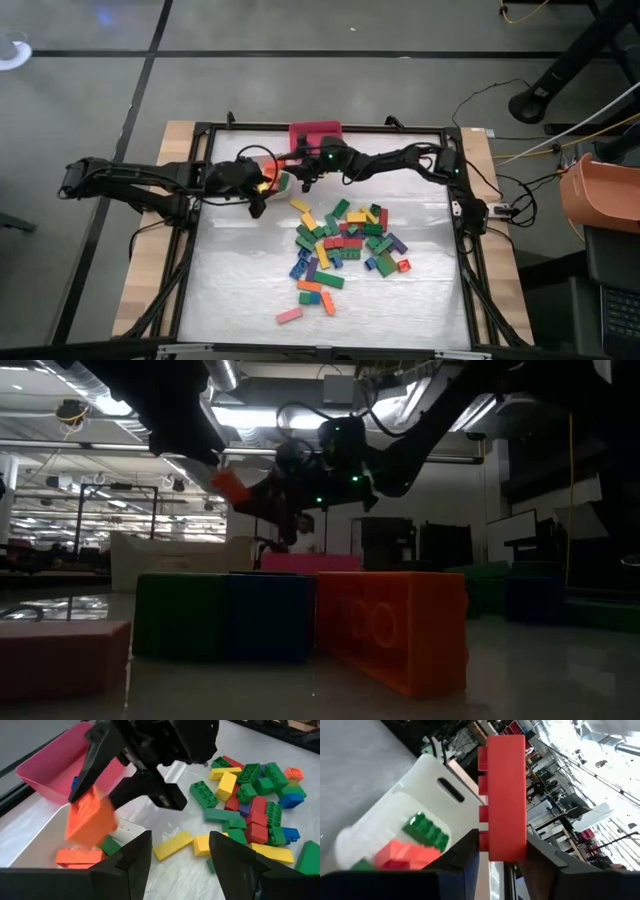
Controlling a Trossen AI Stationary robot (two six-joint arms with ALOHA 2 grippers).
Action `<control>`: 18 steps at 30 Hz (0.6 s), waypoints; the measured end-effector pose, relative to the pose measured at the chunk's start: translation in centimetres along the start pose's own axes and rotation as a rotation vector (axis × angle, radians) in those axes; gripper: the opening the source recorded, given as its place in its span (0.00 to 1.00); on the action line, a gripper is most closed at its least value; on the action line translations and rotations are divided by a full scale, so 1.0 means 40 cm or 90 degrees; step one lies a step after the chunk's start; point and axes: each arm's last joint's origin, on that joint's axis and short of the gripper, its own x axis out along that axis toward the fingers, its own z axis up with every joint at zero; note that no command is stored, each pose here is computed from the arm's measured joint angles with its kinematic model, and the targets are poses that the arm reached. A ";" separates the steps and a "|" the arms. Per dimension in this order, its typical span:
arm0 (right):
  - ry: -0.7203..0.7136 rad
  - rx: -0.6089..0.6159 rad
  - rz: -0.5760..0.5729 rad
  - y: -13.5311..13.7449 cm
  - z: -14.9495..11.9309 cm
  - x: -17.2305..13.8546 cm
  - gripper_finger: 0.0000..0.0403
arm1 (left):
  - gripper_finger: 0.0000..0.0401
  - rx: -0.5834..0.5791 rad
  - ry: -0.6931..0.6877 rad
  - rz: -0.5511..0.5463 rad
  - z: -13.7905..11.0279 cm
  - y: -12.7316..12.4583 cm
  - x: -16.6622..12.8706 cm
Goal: Sort blocks by size
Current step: Put the large orange game piece into the white bin, then put the large yellow wooden block into the white bin
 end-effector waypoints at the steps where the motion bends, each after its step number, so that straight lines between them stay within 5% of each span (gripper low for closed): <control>1: 0.002 0.001 0.006 0.000 0.004 0.006 0.32 | 0.46 0.000 0.000 -0.001 0.000 -0.001 0.000; 12: 0.072 0.029 0.090 -0.033 0.025 0.033 0.32 | 0.46 0.039 0.006 -0.025 -0.008 -0.023 -0.003; 18: 0.231 0.026 0.133 -0.092 0.064 0.007 0.33 | 0.46 0.131 0.011 -0.040 -0.014 -0.055 0.034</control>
